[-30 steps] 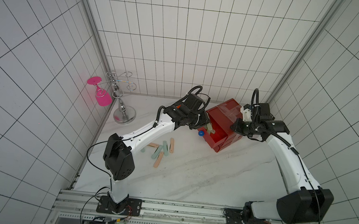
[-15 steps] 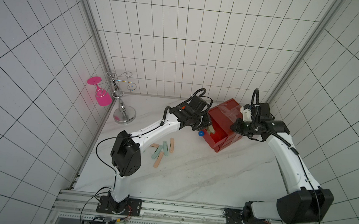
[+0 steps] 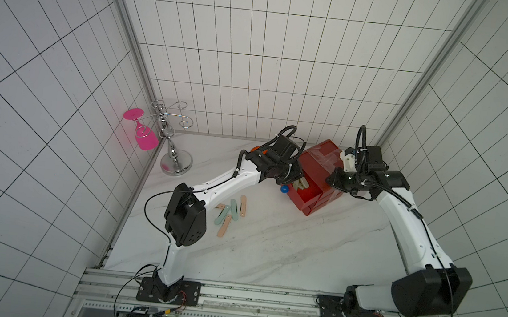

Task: Place the fruit knives into the drawer by color
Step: Place the fruit knife in the drawer, then close the drawer in the storage box.

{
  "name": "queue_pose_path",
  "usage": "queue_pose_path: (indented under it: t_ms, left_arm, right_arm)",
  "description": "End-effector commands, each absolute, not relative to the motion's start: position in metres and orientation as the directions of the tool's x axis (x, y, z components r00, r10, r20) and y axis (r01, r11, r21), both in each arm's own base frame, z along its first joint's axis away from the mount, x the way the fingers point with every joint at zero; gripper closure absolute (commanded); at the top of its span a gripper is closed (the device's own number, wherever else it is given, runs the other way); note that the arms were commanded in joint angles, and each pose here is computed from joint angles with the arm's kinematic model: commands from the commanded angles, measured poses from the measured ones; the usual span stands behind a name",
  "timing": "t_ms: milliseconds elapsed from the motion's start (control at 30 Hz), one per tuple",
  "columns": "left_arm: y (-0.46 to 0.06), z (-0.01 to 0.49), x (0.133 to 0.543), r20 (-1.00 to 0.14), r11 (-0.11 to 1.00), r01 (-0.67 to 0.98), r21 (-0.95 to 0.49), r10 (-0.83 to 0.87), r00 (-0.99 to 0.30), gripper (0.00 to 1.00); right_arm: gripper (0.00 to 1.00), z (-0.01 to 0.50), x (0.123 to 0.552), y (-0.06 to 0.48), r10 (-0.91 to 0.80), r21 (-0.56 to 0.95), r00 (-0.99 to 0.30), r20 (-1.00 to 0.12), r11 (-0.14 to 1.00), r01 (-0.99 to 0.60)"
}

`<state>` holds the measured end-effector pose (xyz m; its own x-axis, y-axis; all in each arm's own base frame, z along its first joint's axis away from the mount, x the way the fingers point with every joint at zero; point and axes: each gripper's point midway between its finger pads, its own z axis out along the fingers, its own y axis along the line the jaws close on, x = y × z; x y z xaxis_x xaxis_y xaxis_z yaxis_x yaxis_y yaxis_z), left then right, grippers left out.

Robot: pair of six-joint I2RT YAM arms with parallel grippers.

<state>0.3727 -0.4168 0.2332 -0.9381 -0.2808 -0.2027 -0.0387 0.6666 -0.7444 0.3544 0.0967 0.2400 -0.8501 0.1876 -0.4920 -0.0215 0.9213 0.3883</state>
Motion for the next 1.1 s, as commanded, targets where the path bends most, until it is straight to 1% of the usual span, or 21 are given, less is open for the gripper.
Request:
queue_pose_path:
  t_ms: [0, 167, 367, 633, 767, 933, 1067]
  left_arm:
    - [-0.424, 0.232, 0.372, -0.194, 0.664, -0.041, -0.746, -0.276, -0.942, 0.71]
    - [-0.426, 0.234, 0.373, -0.196, 0.662, -0.038, -0.748, -0.275, -0.941, 0.71]
    - [-0.424, 0.256, 0.373, -0.23, 0.651, -0.009, -0.759, -0.282, -0.931, 0.71]
    - [-0.405, 0.321, 0.371, -0.359, 0.642, 0.088, -0.761, -0.304, -0.883, 0.71]
    - [-0.384, 0.344, 0.364, -0.438, 0.67, 0.137, -0.73, -0.304, -0.846, 0.72]
    - [-0.361, 0.357, 0.349, -0.52, 0.692, 0.207, -0.691, -0.278, -0.808, 0.72]
    - [-0.344, 0.352, 0.338, -0.55, 0.684, 0.232, -0.692, -0.29, -0.783, 0.72]
  right_arm:
    - [0.84, 0.188, 0.308, 0.08, 0.176, 0.302, -0.953, -0.247, 0.948, 0.097]
    - [0.85, 0.187, 0.308, 0.08, 0.175, 0.301, -0.953, -0.246, 0.949, 0.096]
    - [0.85, 0.187, 0.308, 0.08, 0.175, 0.303, -0.953, -0.247, 0.948, 0.096]
    - [0.85, 0.189, 0.31, 0.079, 0.179, 0.303, -0.952, -0.25, 0.948, 0.099]
    - [0.84, 0.191, 0.31, 0.079, 0.178, 0.3, -0.95, -0.256, 0.949, 0.097]
    - [0.84, 0.191, 0.309, 0.077, 0.179, 0.29, -0.951, -0.252, 0.952, 0.102]
    - [0.84, 0.19, 0.308, 0.076, 0.181, 0.282, -0.953, -0.243, 0.953, 0.109]
